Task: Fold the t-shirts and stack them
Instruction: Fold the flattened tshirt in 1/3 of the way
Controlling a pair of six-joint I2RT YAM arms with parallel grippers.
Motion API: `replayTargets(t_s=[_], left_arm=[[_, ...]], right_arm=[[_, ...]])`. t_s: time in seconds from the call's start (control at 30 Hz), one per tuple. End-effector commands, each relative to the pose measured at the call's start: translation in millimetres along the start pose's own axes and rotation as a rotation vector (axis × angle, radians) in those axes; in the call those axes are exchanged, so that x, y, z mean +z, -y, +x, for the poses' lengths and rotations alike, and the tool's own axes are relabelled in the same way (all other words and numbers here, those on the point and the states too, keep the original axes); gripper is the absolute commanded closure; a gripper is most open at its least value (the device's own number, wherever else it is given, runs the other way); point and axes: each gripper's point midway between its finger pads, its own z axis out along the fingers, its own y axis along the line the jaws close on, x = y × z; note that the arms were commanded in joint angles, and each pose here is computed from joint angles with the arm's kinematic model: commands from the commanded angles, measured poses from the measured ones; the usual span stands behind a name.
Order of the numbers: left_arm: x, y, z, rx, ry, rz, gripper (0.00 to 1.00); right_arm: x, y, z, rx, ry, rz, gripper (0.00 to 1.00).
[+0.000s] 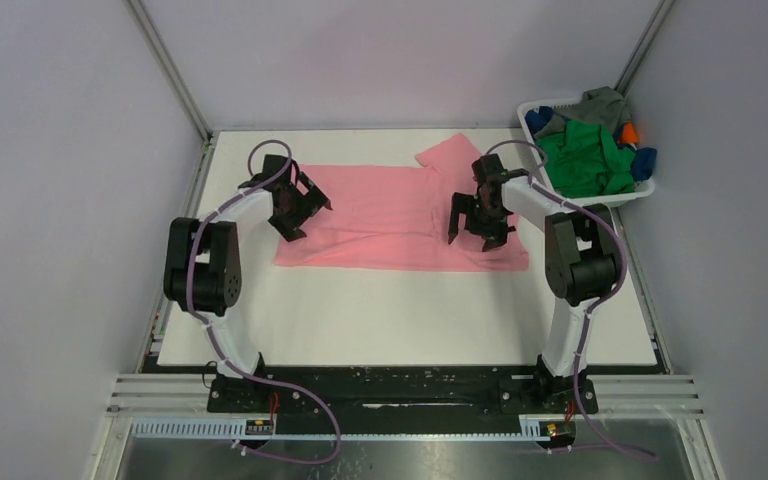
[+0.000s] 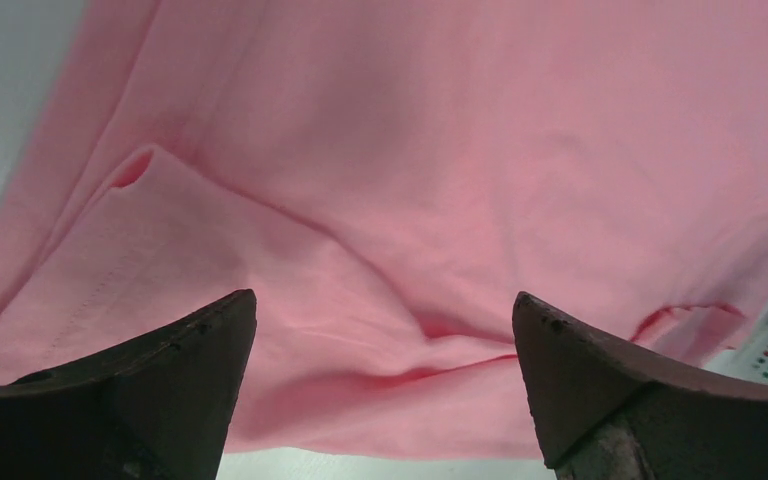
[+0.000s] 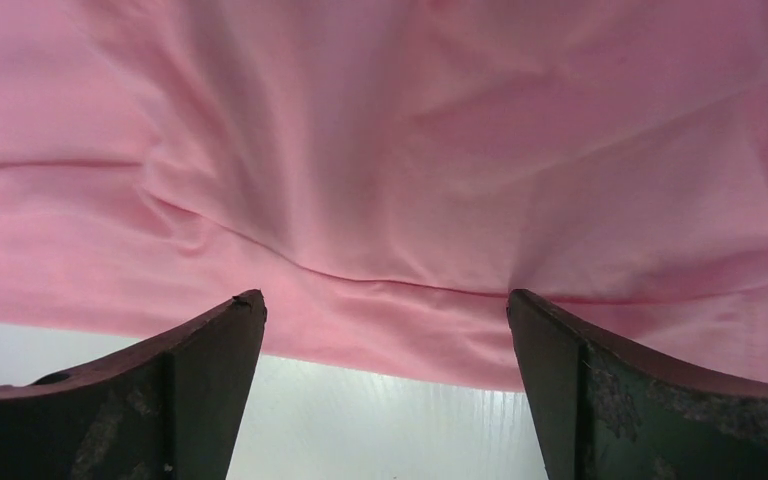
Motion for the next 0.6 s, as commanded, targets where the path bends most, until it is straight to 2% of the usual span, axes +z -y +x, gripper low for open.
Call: replayTargets(t_s=[0.0,0.33,0.57], left_arm=[[19,-33,27,-0.036,-0.078,-0.052,0.01],[-21,-101,95,-0.030,-0.106,-0.110,0.01],[-54,-148,137,-0.039,-0.096,-0.187,0.01]], right_arm=[[15,-5,13,0.037,0.003,-0.044,0.01],[6,32,147,0.074,-0.142,-0.029,0.01],[-17,49,200,0.063,-0.158,0.026,0.00]])
